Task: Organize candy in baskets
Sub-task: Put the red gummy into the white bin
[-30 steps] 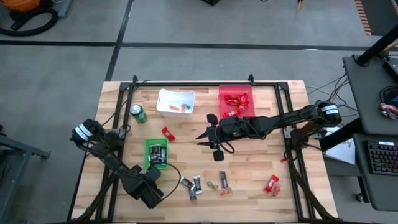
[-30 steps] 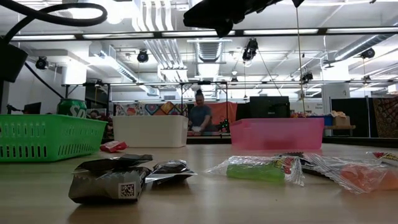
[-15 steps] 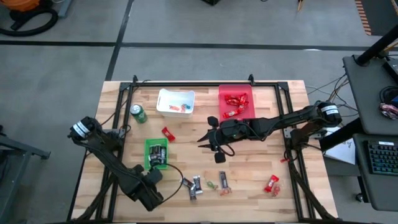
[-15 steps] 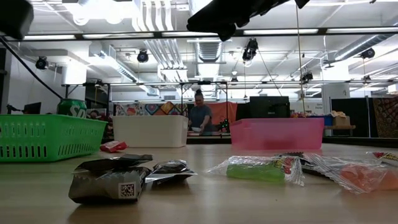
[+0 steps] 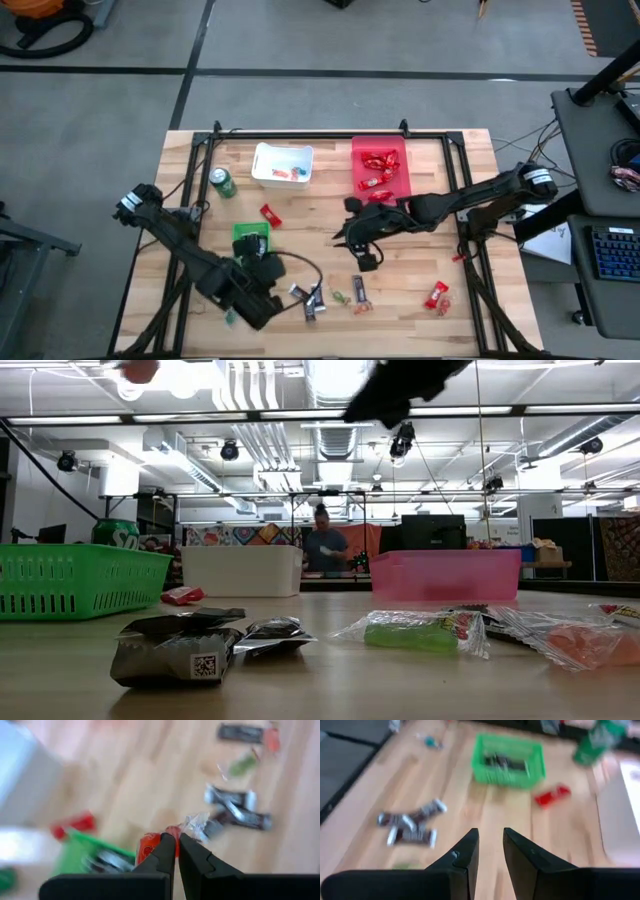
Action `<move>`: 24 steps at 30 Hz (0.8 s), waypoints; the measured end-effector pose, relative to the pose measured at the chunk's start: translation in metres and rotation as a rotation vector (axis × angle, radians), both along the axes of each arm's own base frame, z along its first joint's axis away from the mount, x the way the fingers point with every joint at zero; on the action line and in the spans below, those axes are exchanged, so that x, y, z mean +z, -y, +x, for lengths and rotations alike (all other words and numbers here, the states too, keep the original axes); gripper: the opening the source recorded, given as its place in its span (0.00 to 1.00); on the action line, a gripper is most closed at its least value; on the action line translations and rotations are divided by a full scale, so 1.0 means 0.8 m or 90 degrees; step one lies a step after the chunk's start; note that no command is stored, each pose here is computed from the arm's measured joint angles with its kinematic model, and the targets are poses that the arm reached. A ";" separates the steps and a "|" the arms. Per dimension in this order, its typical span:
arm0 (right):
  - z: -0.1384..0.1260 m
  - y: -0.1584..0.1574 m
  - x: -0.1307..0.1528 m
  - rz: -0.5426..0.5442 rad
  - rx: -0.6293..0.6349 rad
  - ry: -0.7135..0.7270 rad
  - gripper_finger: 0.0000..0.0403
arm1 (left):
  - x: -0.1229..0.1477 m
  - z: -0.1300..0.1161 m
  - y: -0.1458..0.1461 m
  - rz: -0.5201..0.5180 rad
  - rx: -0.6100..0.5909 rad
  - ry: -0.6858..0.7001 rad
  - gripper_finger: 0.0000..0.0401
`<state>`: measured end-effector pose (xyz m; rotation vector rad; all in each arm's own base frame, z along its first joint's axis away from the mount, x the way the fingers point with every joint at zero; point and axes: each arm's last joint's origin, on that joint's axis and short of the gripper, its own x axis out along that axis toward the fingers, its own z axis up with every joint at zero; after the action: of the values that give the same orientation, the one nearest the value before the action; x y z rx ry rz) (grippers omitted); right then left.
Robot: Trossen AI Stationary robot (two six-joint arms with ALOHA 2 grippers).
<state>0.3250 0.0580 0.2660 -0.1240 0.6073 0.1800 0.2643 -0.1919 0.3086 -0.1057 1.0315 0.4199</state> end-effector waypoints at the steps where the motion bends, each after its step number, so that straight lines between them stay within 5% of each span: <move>1: -0.006 -0.001 0.001 -0.004 -0.014 -0.020 0.20 | 0.005 0.004 -0.007 0.028 -0.011 0.000 0.00; 13: -0.047 -0.016 0.005 -0.014 -0.117 -0.091 0.20 | 0.006 0.057 -0.149 0.274 -0.054 -0.153 0.00; 20: -0.043 -0.019 0.003 -0.012 -0.131 -0.082 0.20 | -0.016 0.064 -0.282 0.274 0.055 -0.279 0.00; 24: -0.042 -0.019 0.003 0.000 -0.142 -0.078 0.20 | -0.032 0.053 -0.355 0.214 0.122 -0.303 0.00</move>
<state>0.2911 0.0731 0.2685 -0.0442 0.7386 -0.0285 0.3067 0.0924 0.2829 0.2093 1.4063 0.8127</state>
